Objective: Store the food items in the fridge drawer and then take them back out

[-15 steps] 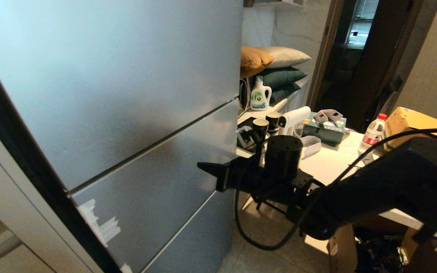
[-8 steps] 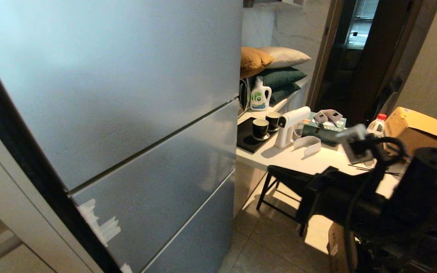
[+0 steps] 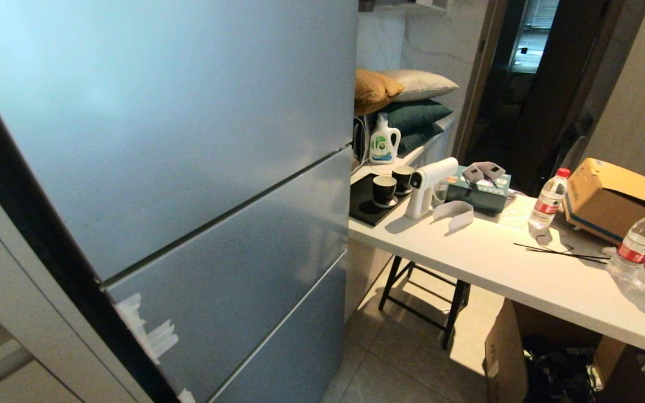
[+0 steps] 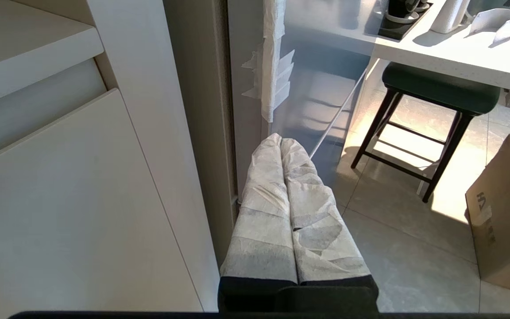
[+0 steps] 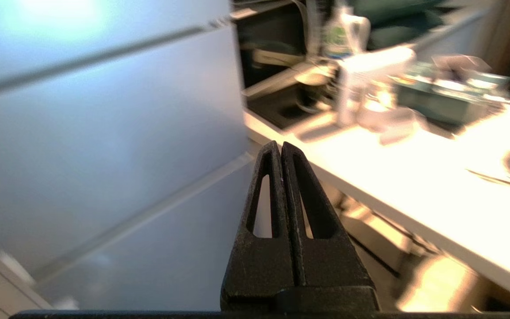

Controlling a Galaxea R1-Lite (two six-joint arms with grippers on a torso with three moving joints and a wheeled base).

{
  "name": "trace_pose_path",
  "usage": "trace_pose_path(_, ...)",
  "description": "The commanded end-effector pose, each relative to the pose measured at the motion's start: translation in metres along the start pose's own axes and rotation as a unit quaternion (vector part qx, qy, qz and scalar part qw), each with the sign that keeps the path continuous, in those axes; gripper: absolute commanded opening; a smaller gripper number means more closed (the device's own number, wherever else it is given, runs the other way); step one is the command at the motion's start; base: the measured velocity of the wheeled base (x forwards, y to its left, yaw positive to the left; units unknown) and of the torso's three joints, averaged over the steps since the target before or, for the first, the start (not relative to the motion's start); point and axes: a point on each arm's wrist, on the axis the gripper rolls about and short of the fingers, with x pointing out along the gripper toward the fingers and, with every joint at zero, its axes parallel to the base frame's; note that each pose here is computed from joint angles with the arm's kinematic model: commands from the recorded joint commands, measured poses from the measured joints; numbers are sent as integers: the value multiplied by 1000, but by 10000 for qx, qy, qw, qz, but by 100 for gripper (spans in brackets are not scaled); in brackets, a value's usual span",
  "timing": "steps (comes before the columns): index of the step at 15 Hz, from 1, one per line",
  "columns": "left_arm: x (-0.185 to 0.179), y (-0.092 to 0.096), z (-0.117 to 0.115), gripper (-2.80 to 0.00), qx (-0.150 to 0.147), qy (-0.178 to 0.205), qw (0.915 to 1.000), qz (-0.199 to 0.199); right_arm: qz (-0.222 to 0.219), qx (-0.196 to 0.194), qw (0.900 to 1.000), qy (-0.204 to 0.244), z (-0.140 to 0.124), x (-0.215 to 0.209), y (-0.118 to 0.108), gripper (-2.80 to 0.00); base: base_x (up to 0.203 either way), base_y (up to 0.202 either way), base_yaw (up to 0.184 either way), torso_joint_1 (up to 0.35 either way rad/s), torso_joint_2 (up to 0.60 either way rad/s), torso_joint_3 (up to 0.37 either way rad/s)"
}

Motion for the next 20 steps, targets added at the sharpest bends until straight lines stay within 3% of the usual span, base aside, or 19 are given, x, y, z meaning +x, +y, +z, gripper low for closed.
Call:
trace_pose_path(1,0,0,0,-280,-2,1,10000,0,-205,-132,9991,-355,-13,-58,0,-280,0,0,0,0,0,0)
trace_pose_path(2,0,0,0,-280,-2,1,10000,0,-320,-266,9990,-190,-29,-70,-1,-280,0,0,0,0,0,0)
trace_pose_path(4,0,0,0,-280,-2,1,10000,0,-564,-463,9952,656,-78,-78,-5,-280,0,0,0,0,0,0)
trace_pose_path(5,0,0,0,-280,-2,1,10000,0,-777,-488,9896,1105,-93,-81,-7,-280,0,0,0,0,0,0)
trace_pose_path(6,0,0,0,-280,6,1,10000,0,-945,-519,9867,1217,-99,-86,-7,-280,0,0,0,0,0,0)
trace_pose_path(10,0,0,0,-280,-2,-6,10000,0,-1106,-651,9909,401,-106,-105,-2,-280,0,0,0,0,0,0)
trace_pose_path(12,0,0,0,-280,-2,-5,10000,0,-1335,-364,9892,478,-109,-106,-4,-280,0,0,0,0,0,0)
trace_pose_path(20,0,0,0,-280,-2,-4,10000,0,-1348,-391,9889,495,-109,-106,-4,-280,0,0,0,0,0,0)
